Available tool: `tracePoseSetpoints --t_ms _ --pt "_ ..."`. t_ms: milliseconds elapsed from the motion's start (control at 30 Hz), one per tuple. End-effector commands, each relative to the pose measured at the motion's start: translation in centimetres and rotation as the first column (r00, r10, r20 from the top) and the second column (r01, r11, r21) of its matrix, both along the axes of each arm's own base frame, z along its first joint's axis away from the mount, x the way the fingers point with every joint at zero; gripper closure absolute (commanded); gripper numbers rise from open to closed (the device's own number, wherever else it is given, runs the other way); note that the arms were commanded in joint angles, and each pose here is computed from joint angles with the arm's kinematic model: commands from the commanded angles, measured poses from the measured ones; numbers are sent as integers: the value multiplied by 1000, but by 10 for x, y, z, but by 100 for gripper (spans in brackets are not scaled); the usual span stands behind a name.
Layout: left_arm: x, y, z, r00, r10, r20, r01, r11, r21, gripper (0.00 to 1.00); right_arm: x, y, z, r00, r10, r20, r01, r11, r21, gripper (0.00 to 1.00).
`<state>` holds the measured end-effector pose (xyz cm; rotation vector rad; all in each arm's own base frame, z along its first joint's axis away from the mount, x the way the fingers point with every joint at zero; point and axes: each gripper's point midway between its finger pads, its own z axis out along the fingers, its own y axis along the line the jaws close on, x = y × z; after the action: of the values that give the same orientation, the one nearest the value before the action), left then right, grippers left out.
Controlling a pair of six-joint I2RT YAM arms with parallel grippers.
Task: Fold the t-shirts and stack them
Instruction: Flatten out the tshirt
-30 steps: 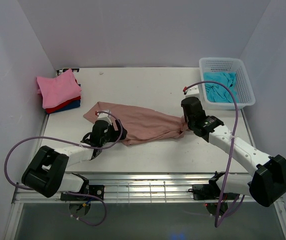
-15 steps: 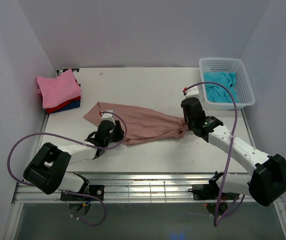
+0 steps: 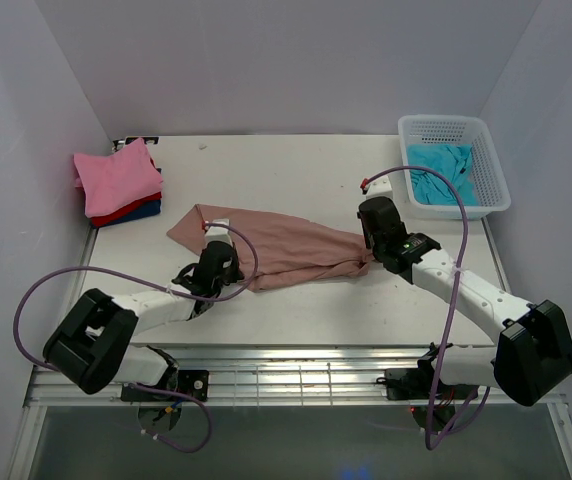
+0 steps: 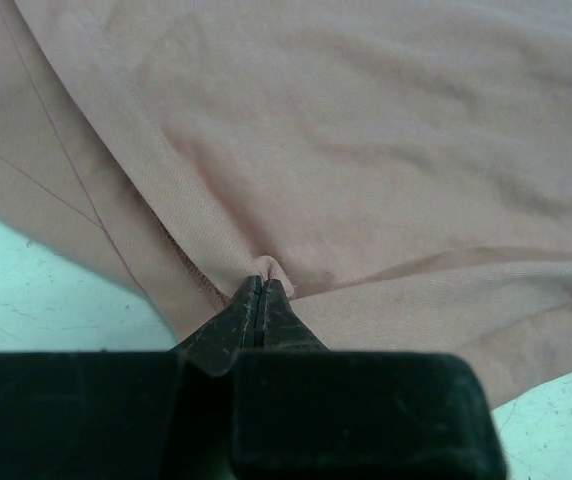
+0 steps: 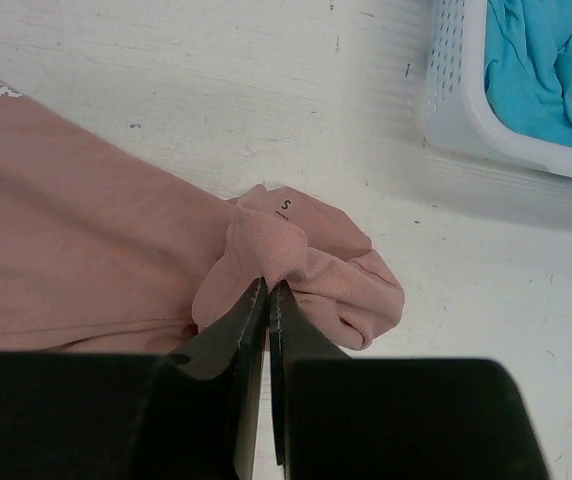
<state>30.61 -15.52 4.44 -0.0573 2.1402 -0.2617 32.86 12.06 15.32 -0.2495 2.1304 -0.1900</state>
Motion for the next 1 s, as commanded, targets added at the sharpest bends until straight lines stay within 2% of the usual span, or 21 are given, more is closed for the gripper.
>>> tracePoseSetpoints --t_ms 0,300,433,533,600,733,967 --pt "9 -4 28 998 17 68 -17 1000 -4 100 6 4 3 1000 -12 27 11 999 36 92" --pt "13 10 94 977 94 189 -101 995 28 100 10 0 33 996 -19 88 16 999 36 92" --pt "8 5 95 982 54 179 -57 998 12 72 10 2 34 996 -13 87 9 999 46 92" --pt "4 6 84 986 56 154 -58 998 10 63 7 2 29 997 -10 78 6 999 51 92" --pt "4 5 73 990 52 129 -56 998 24 52 6 2 27 997 -11 73 7 999 54 92" --pt "3 2 53 995 40 87 -44 998 43 49 3 -2 22 998 -17 68 13 999 47 92" --pt "2 -3 17 1000 19 13 -20 997 78 52 2 -3 21 998 -21 65 18 999 44 92"
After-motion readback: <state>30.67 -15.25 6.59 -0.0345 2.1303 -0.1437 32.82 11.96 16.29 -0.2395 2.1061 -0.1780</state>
